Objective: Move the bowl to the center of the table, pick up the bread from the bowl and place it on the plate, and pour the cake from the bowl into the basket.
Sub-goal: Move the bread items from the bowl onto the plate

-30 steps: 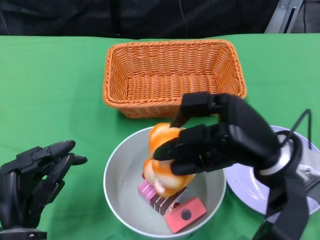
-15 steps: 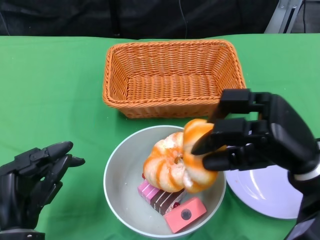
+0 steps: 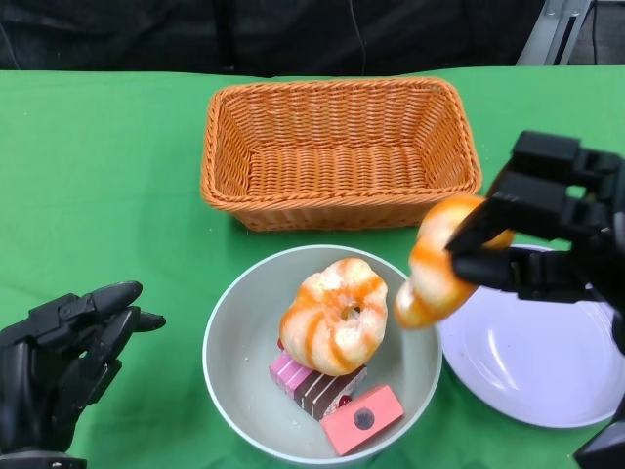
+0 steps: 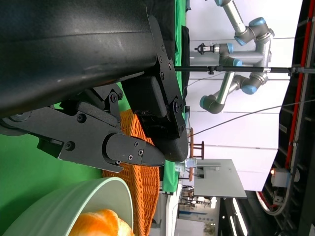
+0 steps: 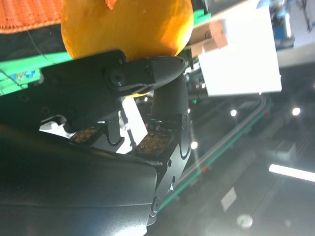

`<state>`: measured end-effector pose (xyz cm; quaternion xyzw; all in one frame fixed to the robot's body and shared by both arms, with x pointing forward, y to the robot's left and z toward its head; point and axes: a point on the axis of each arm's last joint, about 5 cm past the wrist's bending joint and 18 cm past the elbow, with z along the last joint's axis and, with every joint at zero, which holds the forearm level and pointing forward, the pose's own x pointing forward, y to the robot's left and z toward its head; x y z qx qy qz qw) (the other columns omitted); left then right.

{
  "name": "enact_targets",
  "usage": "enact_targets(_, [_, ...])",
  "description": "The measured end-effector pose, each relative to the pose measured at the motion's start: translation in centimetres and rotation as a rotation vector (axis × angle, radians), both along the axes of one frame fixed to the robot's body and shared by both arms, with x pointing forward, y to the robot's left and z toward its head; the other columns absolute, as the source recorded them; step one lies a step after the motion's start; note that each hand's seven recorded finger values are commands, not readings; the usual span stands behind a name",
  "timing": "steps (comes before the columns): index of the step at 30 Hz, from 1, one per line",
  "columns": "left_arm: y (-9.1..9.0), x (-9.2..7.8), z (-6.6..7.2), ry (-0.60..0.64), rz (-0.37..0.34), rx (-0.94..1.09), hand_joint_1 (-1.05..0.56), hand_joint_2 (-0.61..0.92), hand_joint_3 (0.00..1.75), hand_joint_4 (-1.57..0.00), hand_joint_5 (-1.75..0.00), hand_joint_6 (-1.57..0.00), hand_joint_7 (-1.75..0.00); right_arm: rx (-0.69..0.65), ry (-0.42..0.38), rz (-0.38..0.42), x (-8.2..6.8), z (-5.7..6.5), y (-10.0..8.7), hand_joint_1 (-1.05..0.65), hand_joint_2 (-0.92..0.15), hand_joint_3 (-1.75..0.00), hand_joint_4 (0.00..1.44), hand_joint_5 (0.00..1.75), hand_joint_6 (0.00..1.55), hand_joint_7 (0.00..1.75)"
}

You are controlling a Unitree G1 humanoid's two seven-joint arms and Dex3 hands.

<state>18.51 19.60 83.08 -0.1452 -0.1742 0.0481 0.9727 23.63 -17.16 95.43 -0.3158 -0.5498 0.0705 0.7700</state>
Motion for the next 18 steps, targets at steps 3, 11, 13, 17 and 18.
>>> enact_targets(3, [0.0,0.0,0.0,0.000,0.001,0.000,-0.27,0.92,0.15,-0.90,-0.93,-1.29,-0.01,0.053,0.010,-0.035,-0.3,-0.4,-0.4,-0.21,-0.37,-1.09,0.83,1.51,0.76,1.34])
enact_targets(11, [0.4,0.0,0.0,0.003,0.007,0.008,-0.27,0.92,0.15,-0.90,-0.91,-1.29,-0.01,0.145,0.092,-0.171,-2.4,-1.6,-2.5,-0.13,-0.42,-1.01,0.81,1.53,0.73,1.30])
enact_targets(13, [0.5,0.0,0.0,0.003,0.008,0.008,-0.27,0.92,0.14,-0.90,-0.91,-1.29,-0.01,0.171,0.118,-0.183,-2.9,-2.0,-2.9,-0.12,-0.42,-1.00,0.83,1.52,0.74,1.30])
enact_targets(17, [0.6,-0.1,0.0,0.003,0.010,-0.002,-0.26,0.92,0.16,-0.89,-0.90,-1.29,-0.01,0.202,0.166,-0.219,-3.7,-2.9,-3.4,-0.10,-0.41,-1.01,0.84,1.48,0.75,1.29])
enact_targets(18, [0.7,-0.1,0.0,0.004,0.011,-0.001,-0.27,0.92,0.17,-0.89,-0.90,-1.29,-0.01,0.209,0.178,-0.225,-3.9,-3.1,-3.4,-0.10,-0.40,-1.01,0.85,1.47,0.75,1.29])
